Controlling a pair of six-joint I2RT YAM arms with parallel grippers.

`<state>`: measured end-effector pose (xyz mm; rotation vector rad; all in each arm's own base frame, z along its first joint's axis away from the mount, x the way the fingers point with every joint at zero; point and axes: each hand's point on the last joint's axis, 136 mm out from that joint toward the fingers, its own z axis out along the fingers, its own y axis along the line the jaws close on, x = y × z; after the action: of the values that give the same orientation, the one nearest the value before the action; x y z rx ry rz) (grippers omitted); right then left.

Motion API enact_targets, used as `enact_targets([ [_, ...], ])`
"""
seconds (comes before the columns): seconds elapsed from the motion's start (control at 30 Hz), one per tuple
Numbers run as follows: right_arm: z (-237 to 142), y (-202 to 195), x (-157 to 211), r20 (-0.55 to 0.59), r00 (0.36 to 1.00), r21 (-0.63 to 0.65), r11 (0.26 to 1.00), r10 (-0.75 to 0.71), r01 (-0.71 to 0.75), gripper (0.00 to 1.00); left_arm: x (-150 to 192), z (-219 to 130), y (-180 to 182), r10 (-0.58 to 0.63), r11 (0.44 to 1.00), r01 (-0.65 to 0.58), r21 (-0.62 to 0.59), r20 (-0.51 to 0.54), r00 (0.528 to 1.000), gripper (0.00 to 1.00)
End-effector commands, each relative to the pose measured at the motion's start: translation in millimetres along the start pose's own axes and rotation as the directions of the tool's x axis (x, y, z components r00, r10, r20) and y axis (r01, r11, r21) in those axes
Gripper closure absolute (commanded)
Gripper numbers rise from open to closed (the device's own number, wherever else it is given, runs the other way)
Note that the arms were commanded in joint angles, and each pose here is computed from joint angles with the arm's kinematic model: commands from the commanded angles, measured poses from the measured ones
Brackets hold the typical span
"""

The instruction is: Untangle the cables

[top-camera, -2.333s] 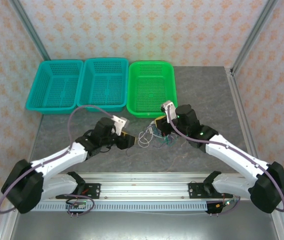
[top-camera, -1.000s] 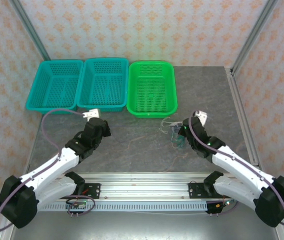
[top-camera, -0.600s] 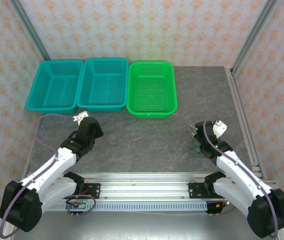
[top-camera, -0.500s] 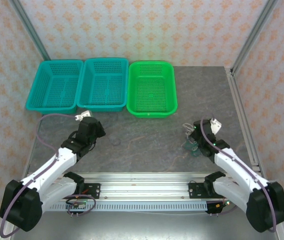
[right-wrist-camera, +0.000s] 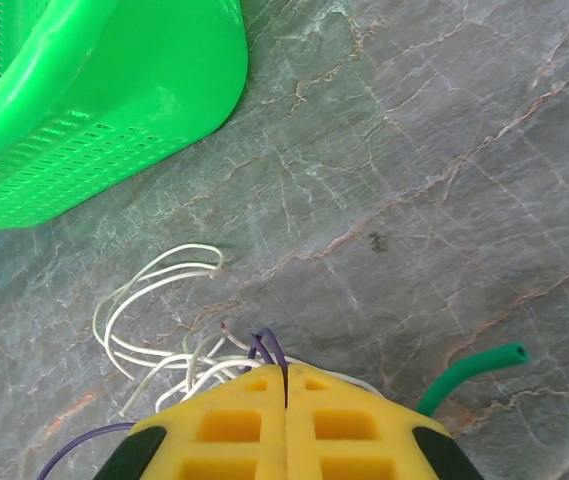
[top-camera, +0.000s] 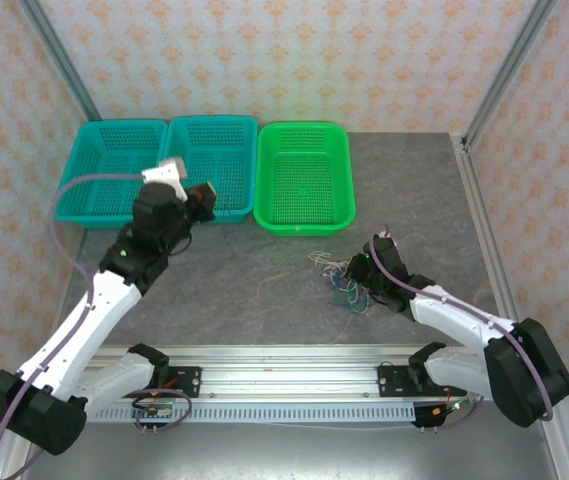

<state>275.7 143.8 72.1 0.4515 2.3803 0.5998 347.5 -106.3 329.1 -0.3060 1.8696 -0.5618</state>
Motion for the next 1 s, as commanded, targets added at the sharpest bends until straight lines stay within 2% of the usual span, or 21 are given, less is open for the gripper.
enact_targets([
  [0.0,-1,16,-10,0.04,0.999,-0.06,0.998,0.032,-0.03,1.0,-30,4,-1,0.079,0.993,-0.078,-0.091,0.006,0.997,1.0],
  [0.13,-2,17,-13,0.052,0.998,-0.058,0.998,0.027,-0.024,1.0,-93,15,-17,0.108,0.987,-0.095,-0.131,0.097,0.989,1.0],
  [0.27,-3,17,-16,0.061,0.998,-0.049,0.999,0.026,-0.023,1.0,-155,24,-9,0.132,0.972,-0.086,-0.22,0.202,0.971,1.0],
  [0.43,-4,17,-15,0.056,0.998,-0.053,0.998,0.027,-0.024,1.0,-224,43,35,0.146,0.937,-0.046,-0.347,0.269,0.952,1.0],
  [0.53,-6,16,-15,0.06,0.998,-0.053,0.998,0.028,-0.025,1.0,-247,54,67,0.135,0.919,-0.012,-0.394,0.287,0.948,1.0],
  [0.63,-9,17,-16,0.065,0.997,-0.056,0.998,0.028,-0.025,1.0,-254,67,101,0.145,0.886,-0.01,-0.463,0.256,0.956,1.0],
  [0.73,-13,16,-17,0.077,0.997,-0.056,0.998,0.029,-0.025,1.0,-246,76,146,0.113,0.836,0.02,-0.548,0.208,0.972,1.0],
  [0.93,-22,10,-13,0.079,0.996,-0.061,0.997,0.046,-0.041,1.0,-191,79,260,-0.035,0.684,0.124,-0.718,0.137,0.99,1.0],
  [0.97,-24,9,-13,0.081,0.995,-0.064,0.997,0.05,-0.045,1.0,-179,81,274,-0.07,0.67,0.135,-0.73,0.118,0.99,0.94],
])
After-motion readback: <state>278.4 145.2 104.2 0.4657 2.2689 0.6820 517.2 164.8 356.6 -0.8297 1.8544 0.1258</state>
